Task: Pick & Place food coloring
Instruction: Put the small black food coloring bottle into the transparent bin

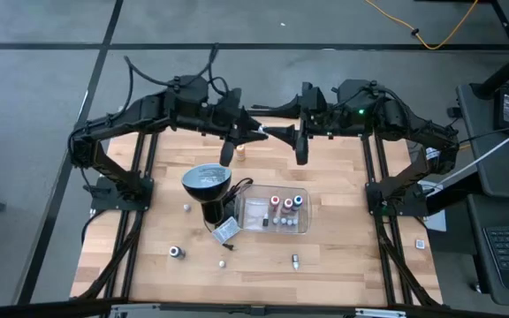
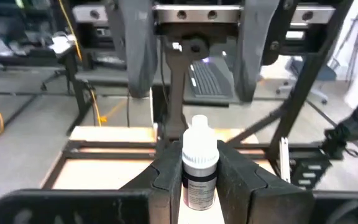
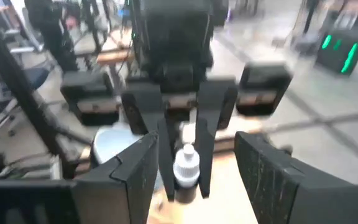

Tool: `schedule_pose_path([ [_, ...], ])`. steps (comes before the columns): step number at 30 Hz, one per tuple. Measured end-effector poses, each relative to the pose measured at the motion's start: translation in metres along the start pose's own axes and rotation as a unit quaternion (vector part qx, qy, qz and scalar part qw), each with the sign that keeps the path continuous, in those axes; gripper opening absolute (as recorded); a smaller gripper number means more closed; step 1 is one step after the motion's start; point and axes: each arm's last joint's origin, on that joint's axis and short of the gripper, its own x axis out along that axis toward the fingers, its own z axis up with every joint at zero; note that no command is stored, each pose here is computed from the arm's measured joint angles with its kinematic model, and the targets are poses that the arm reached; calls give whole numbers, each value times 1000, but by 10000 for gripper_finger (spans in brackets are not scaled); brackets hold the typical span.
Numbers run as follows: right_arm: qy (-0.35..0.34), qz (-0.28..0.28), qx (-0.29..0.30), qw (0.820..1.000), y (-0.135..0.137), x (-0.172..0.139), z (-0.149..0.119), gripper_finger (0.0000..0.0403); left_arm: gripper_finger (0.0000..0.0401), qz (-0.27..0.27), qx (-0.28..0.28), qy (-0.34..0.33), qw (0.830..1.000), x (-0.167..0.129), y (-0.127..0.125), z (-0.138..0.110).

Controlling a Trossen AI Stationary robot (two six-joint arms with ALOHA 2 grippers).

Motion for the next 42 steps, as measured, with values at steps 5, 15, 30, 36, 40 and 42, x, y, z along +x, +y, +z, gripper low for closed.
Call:
schedule_pose_path([
  [5, 56, 21, 29, 998, -3, 1, -10, 210, 70, -7, -6, 31, 999, 10, -1, -9],
  [15, 107, 39, 51, 992, -2, 6, -21, 210, 70, -21, -19, 85, 996, 24, 0, -23],
  [30, 155, 43, 51, 986, -1, 28, -36, 210, 70, -28, -26, 119, 992, 23, -2, -30],
  [36, 157, 45, 53, 985, -1, 28, -36, 210, 70, -28, -27, 125, 991, 22, -2, -31],
  [40, 157, 45, 54, 985, -1, 28, -36, 201, 70, -22, -27, 133, 991, 22, -2, -32],
  [42, 157, 45, 54, 985, -1, 28, -36, 190, 70, -22, -27, 133, 990, 22, -2, -32],
])
